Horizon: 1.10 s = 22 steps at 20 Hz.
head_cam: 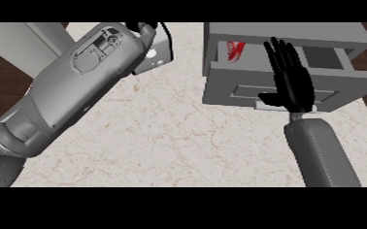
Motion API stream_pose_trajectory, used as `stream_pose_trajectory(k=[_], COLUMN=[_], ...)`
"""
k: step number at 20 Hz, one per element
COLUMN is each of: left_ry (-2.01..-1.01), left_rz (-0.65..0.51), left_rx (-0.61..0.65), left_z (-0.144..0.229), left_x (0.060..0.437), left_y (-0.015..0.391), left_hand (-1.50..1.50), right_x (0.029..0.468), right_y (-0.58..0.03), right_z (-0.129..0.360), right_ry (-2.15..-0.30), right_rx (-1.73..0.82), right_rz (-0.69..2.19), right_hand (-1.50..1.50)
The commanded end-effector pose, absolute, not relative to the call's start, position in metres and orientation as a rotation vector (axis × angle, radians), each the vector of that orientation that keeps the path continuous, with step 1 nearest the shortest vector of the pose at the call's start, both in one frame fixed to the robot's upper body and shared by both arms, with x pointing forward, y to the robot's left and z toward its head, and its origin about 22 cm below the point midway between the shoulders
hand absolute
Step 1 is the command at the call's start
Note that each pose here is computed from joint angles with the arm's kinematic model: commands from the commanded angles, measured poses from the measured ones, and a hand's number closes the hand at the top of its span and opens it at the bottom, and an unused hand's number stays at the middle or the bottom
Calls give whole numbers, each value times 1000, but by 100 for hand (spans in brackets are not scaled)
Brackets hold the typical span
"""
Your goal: Pick up the can, place it into the drawer and close the drawer
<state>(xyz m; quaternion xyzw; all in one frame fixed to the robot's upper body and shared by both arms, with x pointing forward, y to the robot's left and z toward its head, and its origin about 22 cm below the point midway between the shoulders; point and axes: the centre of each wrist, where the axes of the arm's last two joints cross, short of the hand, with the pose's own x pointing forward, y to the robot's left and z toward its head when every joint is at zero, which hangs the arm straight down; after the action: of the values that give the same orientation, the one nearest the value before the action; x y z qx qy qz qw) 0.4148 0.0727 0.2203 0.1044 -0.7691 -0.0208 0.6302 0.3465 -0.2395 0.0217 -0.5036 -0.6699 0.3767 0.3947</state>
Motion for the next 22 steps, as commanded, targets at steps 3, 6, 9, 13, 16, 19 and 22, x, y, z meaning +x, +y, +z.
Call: stream_pose_trajectory(k=[3,6,9,13,16,19,22], left_ry=[-1743,-1724,-1733,-1733,-1734,-1736,-1725], left_rz=[-58,-54,-65,-60,-60,-87,-77], left_rx=[240,213,236,254,256,221,226], left_z=[216,209,207,200,182,196,170], left_x=[408,399,393,393,381,377,368], left_y=[98,115,113,121,134,137,126], left_hand=[-150,-150,-150,-150,-150,-150,-150], right_x=[371,383,404,420,430,440,450], right_y=[-230,-229,-242,-213,-227,-207,-208], right_z=[3,4,20,26,37,50,68], right_ry=[-1624,-1646,-1638,-1666,-1675,-1678,-1668], right_rx=[-1279,-1291,-1337,-1347,-1367,-1386,-1392], right_rz=[902,892,878,849,842,835,817], right_hand=[-150,-150,-150,-150,-150,-150,-150])
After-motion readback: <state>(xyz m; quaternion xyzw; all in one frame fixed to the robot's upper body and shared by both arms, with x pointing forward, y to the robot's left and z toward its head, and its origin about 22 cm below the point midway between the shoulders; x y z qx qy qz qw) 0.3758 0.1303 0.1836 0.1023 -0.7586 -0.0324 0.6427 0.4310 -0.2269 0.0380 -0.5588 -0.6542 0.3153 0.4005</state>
